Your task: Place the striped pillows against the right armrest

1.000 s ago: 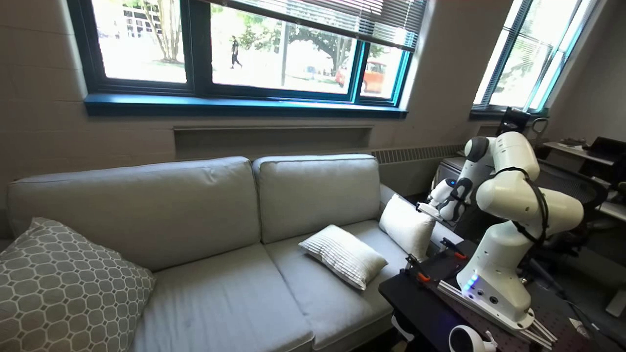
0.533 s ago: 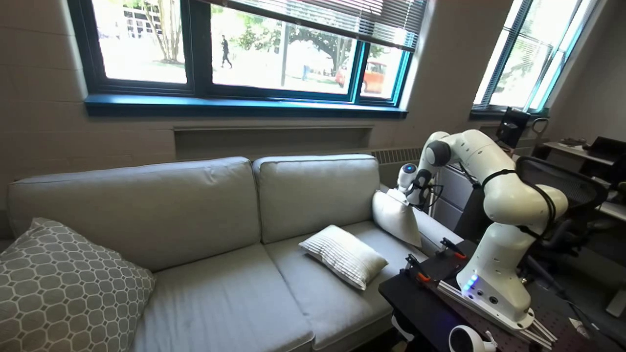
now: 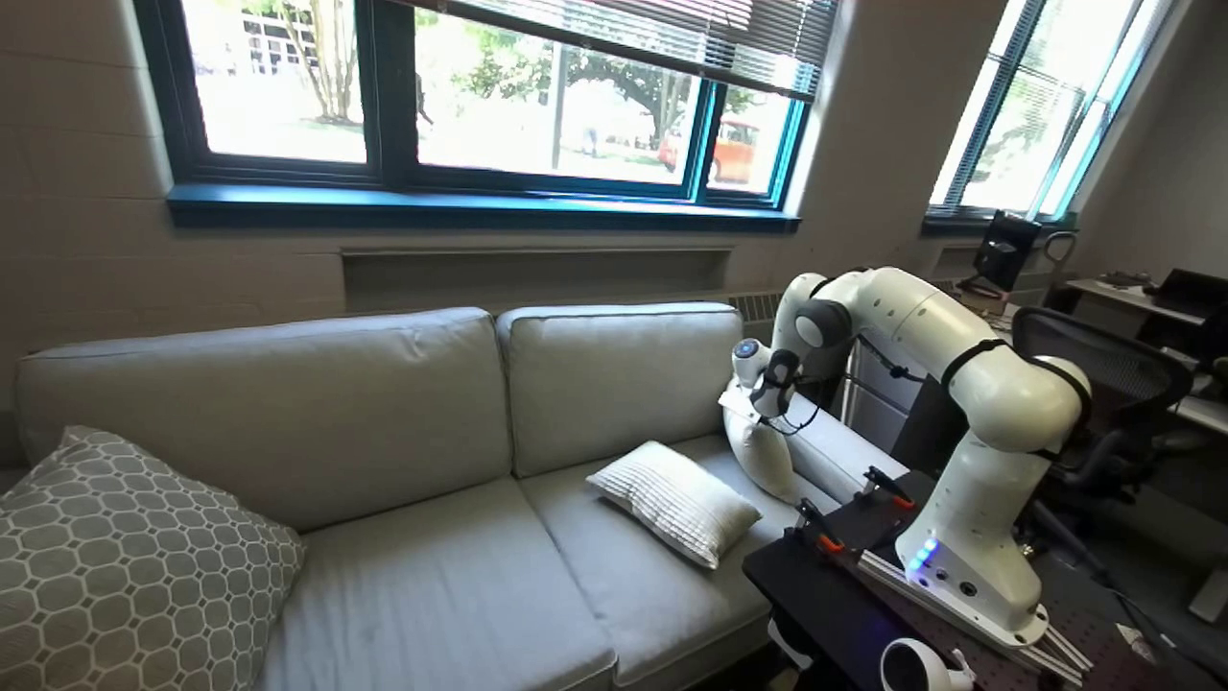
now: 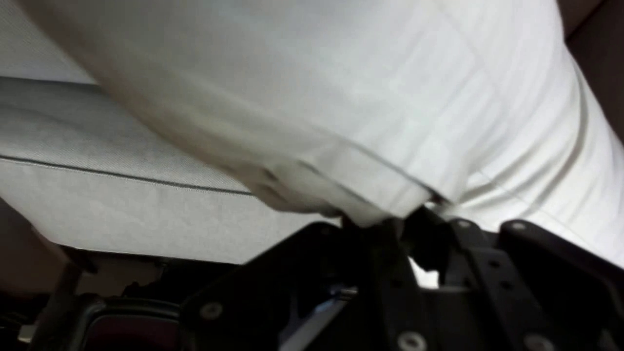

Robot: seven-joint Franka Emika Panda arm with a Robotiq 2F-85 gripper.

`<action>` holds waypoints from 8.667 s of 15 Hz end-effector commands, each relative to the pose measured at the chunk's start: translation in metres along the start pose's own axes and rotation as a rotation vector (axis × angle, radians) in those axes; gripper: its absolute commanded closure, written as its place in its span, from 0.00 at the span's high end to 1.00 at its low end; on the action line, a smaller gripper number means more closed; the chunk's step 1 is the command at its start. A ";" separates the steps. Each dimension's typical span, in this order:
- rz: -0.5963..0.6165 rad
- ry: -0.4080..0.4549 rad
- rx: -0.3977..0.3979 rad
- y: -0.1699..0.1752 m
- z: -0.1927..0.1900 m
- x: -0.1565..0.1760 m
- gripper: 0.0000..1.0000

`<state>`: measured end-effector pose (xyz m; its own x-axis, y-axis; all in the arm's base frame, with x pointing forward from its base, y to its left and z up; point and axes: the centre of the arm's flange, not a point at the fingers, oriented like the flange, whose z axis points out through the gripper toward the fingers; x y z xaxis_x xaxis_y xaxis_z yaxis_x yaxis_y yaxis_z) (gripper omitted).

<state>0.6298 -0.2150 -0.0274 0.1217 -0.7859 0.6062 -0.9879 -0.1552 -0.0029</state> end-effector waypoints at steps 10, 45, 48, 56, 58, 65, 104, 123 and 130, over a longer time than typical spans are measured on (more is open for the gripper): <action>0.134 0.039 -0.246 0.133 0.106 0.121 0.02; -0.265 -0.199 0.273 -0.071 -0.168 -0.108 1.00; -0.356 -0.300 0.379 -0.082 -0.207 -0.157 1.00; -0.639 -0.610 0.526 -0.080 -0.282 -0.275 1.00; -0.743 -0.664 0.549 -0.073 -0.293 -0.295 1.00; -1.078 -0.808 0.316 -0.057 -0.302 -0.327 1.00; -1.276 0.006 0.071 -0.049 -0.158 -0.369 0.38; -0.834 -0.442 0.757 0.052 -0.187 -0.113 0.07; -0.715 -0.585 0.841 0.112 -0.171 -0.046 0.07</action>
<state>0.5207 -0.0300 0.0499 0.8661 -0.4200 0.2711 -0.2975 -0.8689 -0.3957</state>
